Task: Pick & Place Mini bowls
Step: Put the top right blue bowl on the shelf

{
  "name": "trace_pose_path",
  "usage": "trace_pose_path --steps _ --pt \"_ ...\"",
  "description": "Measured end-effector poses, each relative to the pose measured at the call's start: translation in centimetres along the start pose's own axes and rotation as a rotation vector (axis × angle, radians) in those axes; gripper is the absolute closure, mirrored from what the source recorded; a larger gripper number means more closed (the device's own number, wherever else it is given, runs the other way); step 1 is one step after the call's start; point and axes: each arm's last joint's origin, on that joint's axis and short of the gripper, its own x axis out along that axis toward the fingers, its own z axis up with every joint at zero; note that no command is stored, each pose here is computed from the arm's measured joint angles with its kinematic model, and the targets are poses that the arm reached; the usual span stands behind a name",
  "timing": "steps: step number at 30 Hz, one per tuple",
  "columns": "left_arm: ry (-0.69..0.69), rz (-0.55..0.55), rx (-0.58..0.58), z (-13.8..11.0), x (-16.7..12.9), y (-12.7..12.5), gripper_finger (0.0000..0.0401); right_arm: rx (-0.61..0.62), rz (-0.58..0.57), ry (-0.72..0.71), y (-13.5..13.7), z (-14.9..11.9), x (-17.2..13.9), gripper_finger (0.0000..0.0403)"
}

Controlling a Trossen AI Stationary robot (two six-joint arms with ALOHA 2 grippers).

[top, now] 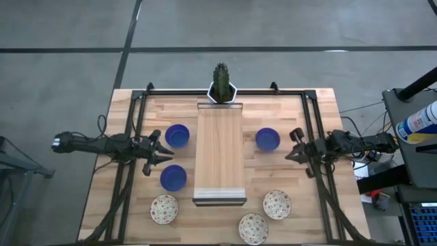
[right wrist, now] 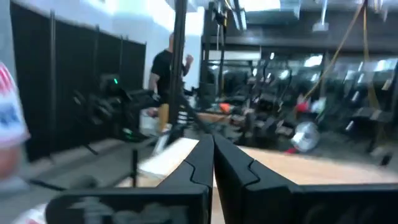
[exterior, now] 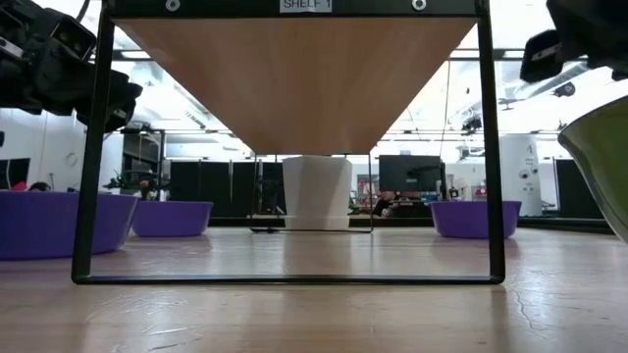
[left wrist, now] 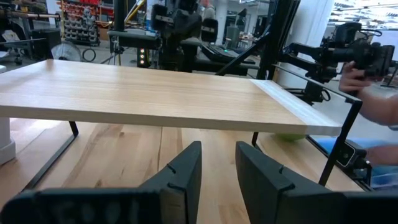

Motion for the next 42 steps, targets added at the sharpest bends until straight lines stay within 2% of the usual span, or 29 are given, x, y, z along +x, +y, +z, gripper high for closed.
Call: trace_pose_path --steps 4,9,12,16,20,23,25,28,33,39,42 --pt "0.000 0.000 0.000 0.0 0.0 0.0 0.0298 0.169 -0.066 0.022 -0.2 -0.3 0.2 0.0394" --pt "0.000 0.000 0.000 0.0 0.0 0.0 0.0298 0.291 -0.171 0.131 -0.6 -0.4 1.0 0.0390" --pt "0.000 0.000 0.000 0.0 0.0 0.0 0.0298 0.336 -0.265 0.298 -0.9 0.1 1.9 0.0376" --pt "0.000 0.000 0.000 0.0 0.0 0.0 0.0298 0.337 -0.395 0.542 -1.5 1.1 3.5 0.0346" --pt "0.000 0.000 0.000 0.0 0.0 0.0 0.0298 0.255 -0.525 0.825 -2.1 2.0 5.4 0.0316" --pt "0.000 0.000 0.000 0.0 0.0 0.0 0.0298 0.203 -0.645 1.055 -2.6 1.8 6.5 0.0302" --pt "0.000 0.000 0.000 0.0 0.0 0.0 0.0298 0.186 -0.650 1.157 -2.8 1.5 7.6 0.0297" --pt "0.001 0.000 0.000 0.0 0.0 0.0 0.0298 0.179 -0.587 1.278 -3.0 0.6 9.4 0.0296" --pt "0.001 0.000 0.000 0.0 0.0 0.0 0.0298 0.083 -0.519 1.405 -3.6 -1.2 11.7 0.0296" --pt "0.001 0.000 0.000 0.0 0.0 0.0 0.0298 0.030 -0.506 1.558 -3.8 -3.2 12.1 0.0303" --pt "0.001 0.000 0.000 0.0 0.0 0.0 0.0298 0.027 -0.506 1.581 -3.8 -3.6 12.1 0.0305"
